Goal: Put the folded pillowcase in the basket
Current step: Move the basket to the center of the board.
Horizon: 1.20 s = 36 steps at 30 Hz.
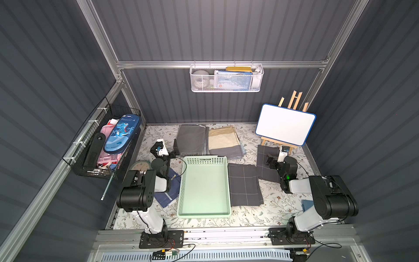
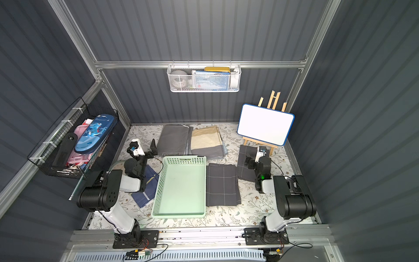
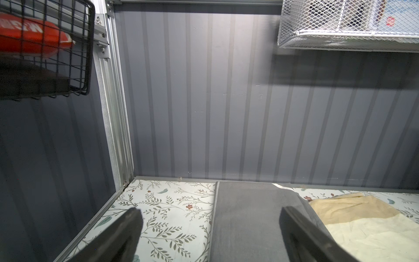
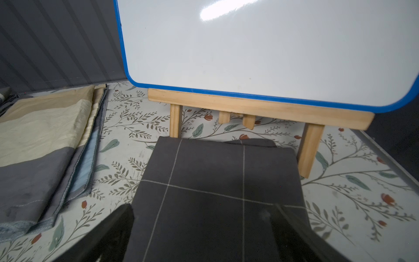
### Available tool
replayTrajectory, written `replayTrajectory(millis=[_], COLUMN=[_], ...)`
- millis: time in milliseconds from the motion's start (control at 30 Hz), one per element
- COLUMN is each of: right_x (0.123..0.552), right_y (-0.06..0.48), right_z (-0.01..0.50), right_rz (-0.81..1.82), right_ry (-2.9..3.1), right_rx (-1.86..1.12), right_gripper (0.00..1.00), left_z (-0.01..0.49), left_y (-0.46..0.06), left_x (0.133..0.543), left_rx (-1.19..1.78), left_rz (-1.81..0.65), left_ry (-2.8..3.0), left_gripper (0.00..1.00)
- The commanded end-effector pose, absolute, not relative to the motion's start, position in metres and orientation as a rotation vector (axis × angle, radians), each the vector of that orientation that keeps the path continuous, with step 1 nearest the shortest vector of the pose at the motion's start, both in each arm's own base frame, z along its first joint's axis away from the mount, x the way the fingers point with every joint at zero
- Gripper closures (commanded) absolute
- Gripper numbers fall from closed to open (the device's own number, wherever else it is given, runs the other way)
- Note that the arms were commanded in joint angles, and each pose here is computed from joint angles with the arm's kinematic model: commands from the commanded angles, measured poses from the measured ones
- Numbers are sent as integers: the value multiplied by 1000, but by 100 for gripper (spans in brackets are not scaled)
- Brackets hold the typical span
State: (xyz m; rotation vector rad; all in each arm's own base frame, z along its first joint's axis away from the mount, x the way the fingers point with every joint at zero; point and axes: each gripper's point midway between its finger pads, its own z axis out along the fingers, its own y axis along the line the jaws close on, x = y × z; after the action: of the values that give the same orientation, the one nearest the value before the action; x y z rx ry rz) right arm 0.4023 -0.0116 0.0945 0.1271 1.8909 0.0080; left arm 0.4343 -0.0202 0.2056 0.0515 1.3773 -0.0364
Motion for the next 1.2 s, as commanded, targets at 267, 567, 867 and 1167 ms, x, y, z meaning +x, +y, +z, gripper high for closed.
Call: replayTrajectory(millis=[267,567,867,1167], right_x=[400,401,379,344], right_y=[-15,-10,2,73], right_z=[95,126,160,139], right_rz=[9,-5,238,826], right_ry=[1894,1958,2118,2340], right_rx=[148,119,703,650], right_gripper=[1,1,1,47], left_z=[218,259,351,377], left_y=[-18,-10,-168,-333], left_x=[432,447,425,382], left_rx=[64,-47,97,305], left_rz=[-23,29,-147,-855], left_ry=[1346,1424,1481,1677], left_gripper=[1,1,1,0])
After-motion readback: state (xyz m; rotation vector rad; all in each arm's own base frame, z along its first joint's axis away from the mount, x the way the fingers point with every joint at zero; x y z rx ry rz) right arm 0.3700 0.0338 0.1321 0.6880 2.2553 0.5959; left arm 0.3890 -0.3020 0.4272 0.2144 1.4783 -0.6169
